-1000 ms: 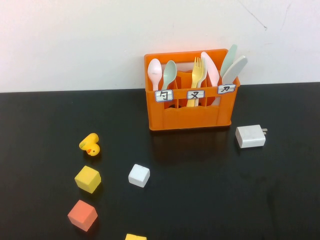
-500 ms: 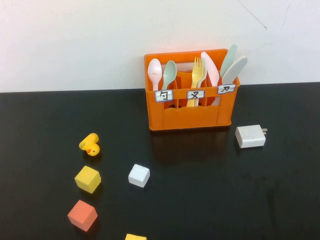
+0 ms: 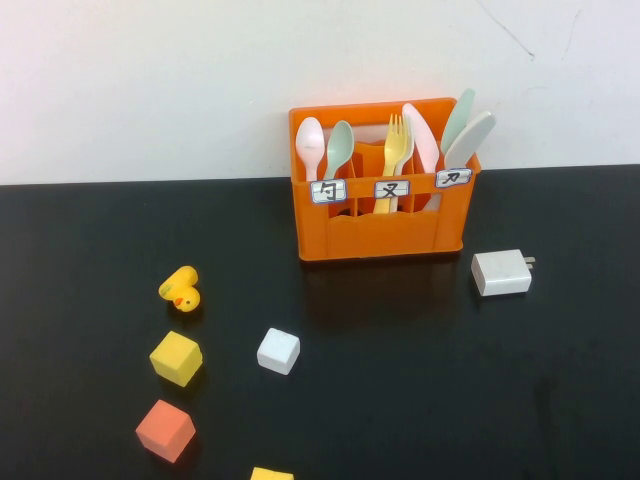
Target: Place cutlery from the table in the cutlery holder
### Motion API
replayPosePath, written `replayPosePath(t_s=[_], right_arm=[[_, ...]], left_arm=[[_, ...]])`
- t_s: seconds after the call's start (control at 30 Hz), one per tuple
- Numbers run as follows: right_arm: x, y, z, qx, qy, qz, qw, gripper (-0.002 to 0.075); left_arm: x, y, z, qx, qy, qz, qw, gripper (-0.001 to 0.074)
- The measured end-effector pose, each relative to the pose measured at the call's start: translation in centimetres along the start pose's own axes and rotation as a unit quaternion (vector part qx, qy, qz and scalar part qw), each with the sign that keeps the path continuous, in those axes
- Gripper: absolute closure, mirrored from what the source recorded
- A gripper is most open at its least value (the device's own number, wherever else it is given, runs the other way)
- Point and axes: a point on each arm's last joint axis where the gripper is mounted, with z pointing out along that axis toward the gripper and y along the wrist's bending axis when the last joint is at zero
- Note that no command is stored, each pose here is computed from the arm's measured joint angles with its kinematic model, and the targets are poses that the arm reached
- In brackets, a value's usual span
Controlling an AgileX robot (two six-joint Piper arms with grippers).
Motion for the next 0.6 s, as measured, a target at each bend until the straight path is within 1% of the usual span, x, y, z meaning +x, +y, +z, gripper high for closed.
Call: replayPosePath(t_s=[0.2,0.4,0.6], right_arm=[[0.0,0.0,0.0,0.000,0.000,0.000,1.000,0.0728],[0.0,0.0,0.0,0.000,0.000,0.001,1.000,0.0728],[0.0,0.0,0.0,0.000,0.000,0.002,1.000,0.0728]], left_arm=[[1.6,0.3,0.4,-0.044,0.012,0.008,0.999,0.0736],[2.6,0.1,0.8,-0.066,-0.003,0.024,0.998,0.0736],[4.4,1.0,1.2,-0.101,-0.005,0.018,0.995,0.0736]])
